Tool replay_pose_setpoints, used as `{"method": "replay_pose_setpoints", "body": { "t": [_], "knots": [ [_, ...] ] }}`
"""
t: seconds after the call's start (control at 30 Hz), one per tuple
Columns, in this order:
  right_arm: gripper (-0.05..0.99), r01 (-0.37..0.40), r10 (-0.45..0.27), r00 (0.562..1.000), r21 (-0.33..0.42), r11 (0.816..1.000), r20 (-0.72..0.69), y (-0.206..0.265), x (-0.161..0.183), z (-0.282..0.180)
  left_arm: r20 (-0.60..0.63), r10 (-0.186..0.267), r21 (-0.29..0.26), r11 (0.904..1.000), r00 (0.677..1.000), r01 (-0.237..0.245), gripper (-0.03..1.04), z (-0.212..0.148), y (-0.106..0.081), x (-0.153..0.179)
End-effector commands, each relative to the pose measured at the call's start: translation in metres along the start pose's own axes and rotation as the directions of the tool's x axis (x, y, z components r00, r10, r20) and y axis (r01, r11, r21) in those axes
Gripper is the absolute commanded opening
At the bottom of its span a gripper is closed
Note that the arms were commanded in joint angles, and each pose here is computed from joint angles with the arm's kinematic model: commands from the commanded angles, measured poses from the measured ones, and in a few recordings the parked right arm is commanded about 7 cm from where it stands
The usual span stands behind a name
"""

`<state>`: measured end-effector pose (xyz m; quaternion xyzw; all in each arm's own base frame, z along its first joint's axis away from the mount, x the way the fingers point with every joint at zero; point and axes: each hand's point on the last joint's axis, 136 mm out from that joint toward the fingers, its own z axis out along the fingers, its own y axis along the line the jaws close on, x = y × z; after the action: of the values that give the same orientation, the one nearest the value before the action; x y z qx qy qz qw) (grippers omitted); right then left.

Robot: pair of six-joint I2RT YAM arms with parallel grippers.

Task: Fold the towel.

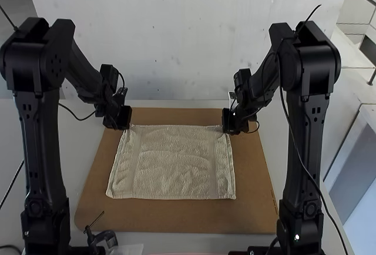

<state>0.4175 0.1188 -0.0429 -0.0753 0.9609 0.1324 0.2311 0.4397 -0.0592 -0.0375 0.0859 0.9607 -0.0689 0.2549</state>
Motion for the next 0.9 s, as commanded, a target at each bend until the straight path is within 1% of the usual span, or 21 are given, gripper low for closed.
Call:
{"method": "replay_pose_setpoints", "body": {
  "t": [0.0, 0.2, 0.37, 0.53, 0.73, 0.87],
  "knots": [
    [0.02, -0.025, 0.024, 1.0, -0.03, 0.999, -0.02, 0.004, 0.009, -0.006, -0.013, 0.027, 0.064, 0.9976, 1.0, -0.026, 0.02, 0.005, -0.022, 0.005],
    [0.02, -0.021, 0.022, 1.0, -0.033, 0.999, 0.012, 0.007, -0.001, -0.016, 0.024, 0.032, 0.063, 0.9974, 0.999, -0.034, 0.02, -0.01, -0.023, -0.006],
    [0.02, -0.016, 0.017, 0.999, -0.04, 0.999, 0.03, 0.012, -0.007, -0.025, 0.045, 0.05, 0.062, 0.9967, 0.998, -0.053, 0.02, -0.022, -0.024, -0.01],
    [0.02, -0.015, 0.018, 0.998, -0.052, 0.999, 0.063, 0.017, -0.016, -0.038, 0.072, 0.051, 0.053, 0.9971, 0.996, -0.055, 0.02, -0.036, -0.021, -0.016],
    [0.02, -0.017, 0.021, 0.998, -0.053, 0.998, 0.065, 0.019, -0.017, -0.045, 0.085, 0.046, 0.043, 0.9978, 0.995, -0.05, 0.01, -0.047, -0.016, -0.018],
    [0.02, -0.014, 0.018, 0.997, -0.054, 0.998, 0.077, 0.021, -0.018, -0.053, 0.099, 0.057, 0.04, 0.9973, 0.993, -0.062, 0.01, -0.058, -0.016, -0.017]
  ]
}}
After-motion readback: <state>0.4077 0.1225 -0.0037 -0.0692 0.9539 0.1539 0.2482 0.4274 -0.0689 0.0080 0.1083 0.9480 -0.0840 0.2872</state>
